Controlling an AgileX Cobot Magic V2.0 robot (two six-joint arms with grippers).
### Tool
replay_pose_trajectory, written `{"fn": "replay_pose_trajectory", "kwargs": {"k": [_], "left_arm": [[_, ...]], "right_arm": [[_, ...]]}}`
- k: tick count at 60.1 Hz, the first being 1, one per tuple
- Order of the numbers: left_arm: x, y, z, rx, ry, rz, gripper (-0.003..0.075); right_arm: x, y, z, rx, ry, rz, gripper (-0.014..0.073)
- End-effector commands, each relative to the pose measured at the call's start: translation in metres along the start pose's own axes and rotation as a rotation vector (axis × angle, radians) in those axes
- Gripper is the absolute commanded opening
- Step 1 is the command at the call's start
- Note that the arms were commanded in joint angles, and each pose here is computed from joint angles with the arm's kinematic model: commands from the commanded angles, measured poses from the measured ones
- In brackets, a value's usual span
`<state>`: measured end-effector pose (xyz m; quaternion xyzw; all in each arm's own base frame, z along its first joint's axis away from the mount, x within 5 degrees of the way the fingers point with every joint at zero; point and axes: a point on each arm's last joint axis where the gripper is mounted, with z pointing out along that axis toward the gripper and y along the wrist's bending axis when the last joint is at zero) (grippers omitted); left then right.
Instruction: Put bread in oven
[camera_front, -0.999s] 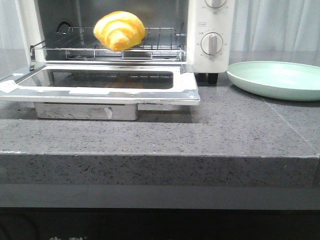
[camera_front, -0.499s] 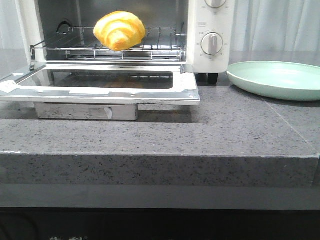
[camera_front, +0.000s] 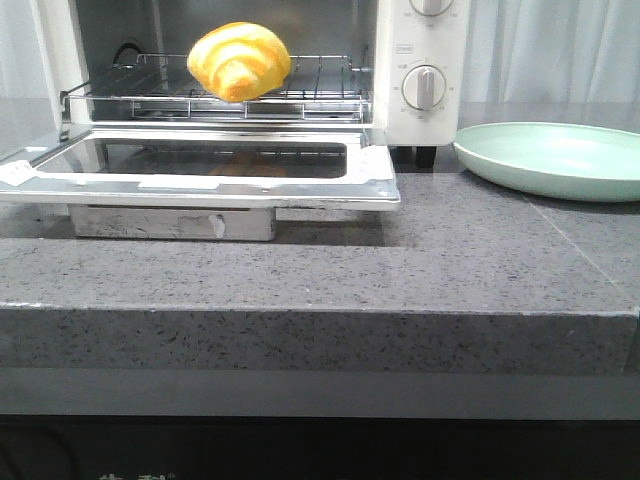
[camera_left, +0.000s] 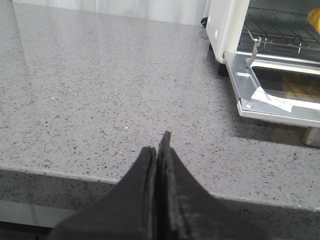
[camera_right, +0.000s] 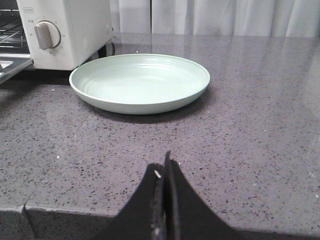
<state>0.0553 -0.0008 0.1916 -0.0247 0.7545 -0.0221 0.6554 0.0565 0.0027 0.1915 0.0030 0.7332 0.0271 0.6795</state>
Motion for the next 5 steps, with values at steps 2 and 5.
{"fn": "replay_pose_trajectory", "kwargs": {"k": [2,5], "left_arm": [[-0.0051,0.0002,-0.0011,-0.001,-0.084,-0.01,-0.002],[-0.0051,0.0002,-0.0011,-0.001,-0.084,-0.01,-0.002]], "right_arm": [[-0.0094,-0.0007,-0.0025,0.011,-0.101,0.005,-0.0059],[-0.0094,-0.0007,-0.0025,0.011,-0.101,0.005,-0.0059]]}}
